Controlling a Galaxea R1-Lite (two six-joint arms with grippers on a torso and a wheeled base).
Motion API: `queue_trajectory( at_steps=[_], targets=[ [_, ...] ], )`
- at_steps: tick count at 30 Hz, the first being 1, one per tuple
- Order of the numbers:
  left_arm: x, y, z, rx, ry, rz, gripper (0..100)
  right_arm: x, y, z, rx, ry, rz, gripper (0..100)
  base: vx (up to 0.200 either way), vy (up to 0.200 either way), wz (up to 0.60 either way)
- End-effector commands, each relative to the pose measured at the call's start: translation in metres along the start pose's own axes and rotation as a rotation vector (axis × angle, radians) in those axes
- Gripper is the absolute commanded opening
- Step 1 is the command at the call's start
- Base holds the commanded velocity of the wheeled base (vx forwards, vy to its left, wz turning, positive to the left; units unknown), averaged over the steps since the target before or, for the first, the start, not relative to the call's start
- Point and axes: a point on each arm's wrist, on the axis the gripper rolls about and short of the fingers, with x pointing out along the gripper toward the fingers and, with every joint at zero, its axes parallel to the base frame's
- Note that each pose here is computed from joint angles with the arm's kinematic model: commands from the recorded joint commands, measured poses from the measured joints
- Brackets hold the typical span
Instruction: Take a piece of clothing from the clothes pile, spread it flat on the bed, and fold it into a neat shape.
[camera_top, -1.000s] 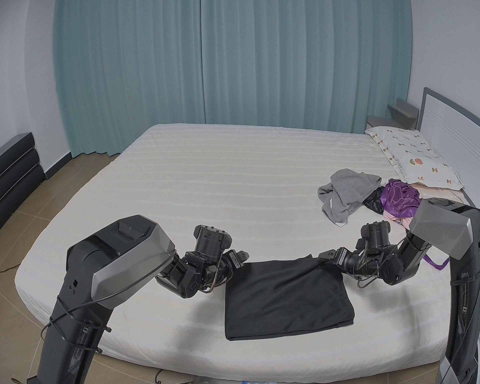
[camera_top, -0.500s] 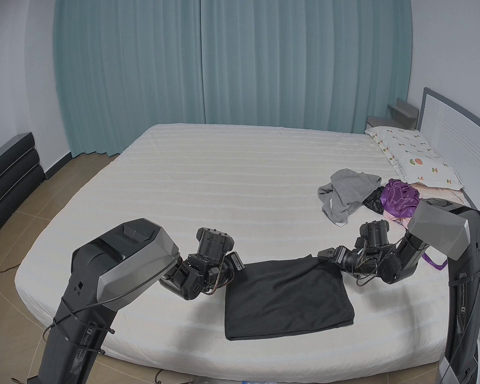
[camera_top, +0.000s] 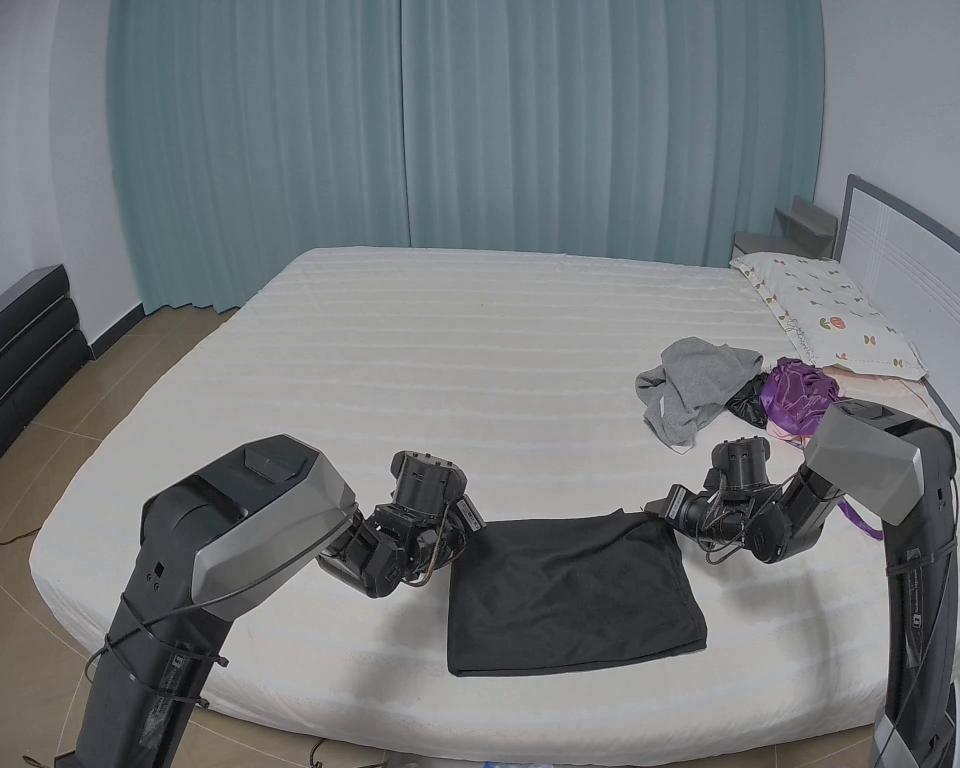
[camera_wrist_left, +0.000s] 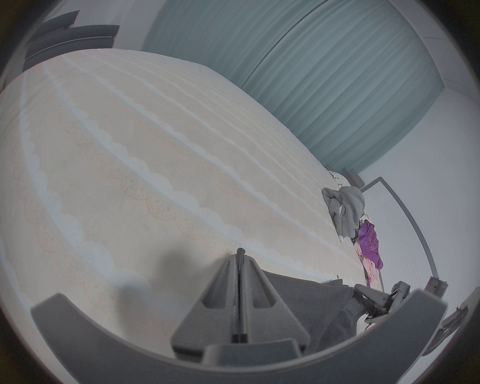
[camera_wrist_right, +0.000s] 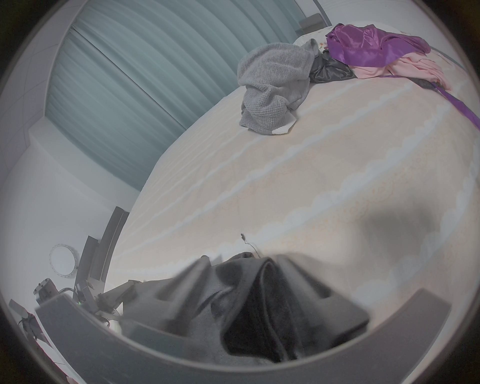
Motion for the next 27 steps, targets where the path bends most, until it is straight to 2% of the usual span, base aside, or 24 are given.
queue_trajectory(
  at_steps=[1,5,10,20,21,25,26,27],
  targets=[
    [-0.001,-0.001,0.001,-0.001,-0.004,-0.003,0,0.004,-0.003,-0.002,-0.001,0.002,-0.004,0,0.000,0.000,0.00],
    [0.000,0.000,0.001,0.000,-0.013,0.007,0,0.004,-0.002,-0.001,-0.001,-0.006,-0.008,0,0.000,0.000,0.00],
    [0.001,0.001,0.002,-0.003,-0.022,0.011,0,0.006,0.000,0.007,-0.005,-0.072,-0.005,0,0.000,0.000,0.00],
    [0.001,0.001,0.001,-0.002,-0.019,0.014,0,0.008,-0.002,0.003,-0.007,-0.067,-0.010,0,0.000,0.000,0.00],
    [0.000,0.001,0.002,-0.003,-0.019,0.012,0,0.008,-0.002,0.003,-0.006,-0.065,-0.011,100,0.000,0.000,0.00],
    [0.000,0.001,0.002,-0.002,-0.017,0.014,0,0.001,-0.001,0.007,-0.011,-0.099,0.007,100,0.000,0.000,0.00],
    [-0.001,0.000,0.003,-0.003,-0.019,0.012,100,-0.008,0.003,0.011,-0.013,-0.129,0.026,100,0.000,0.000,0.00],
    [-0.001,0.000,0.002,-0.004,-0.018,0.013,100,-0.017,0.006,0.015,-0.017,-0.150,0.052,100,0.000,0.000,0.00]
  ],
)
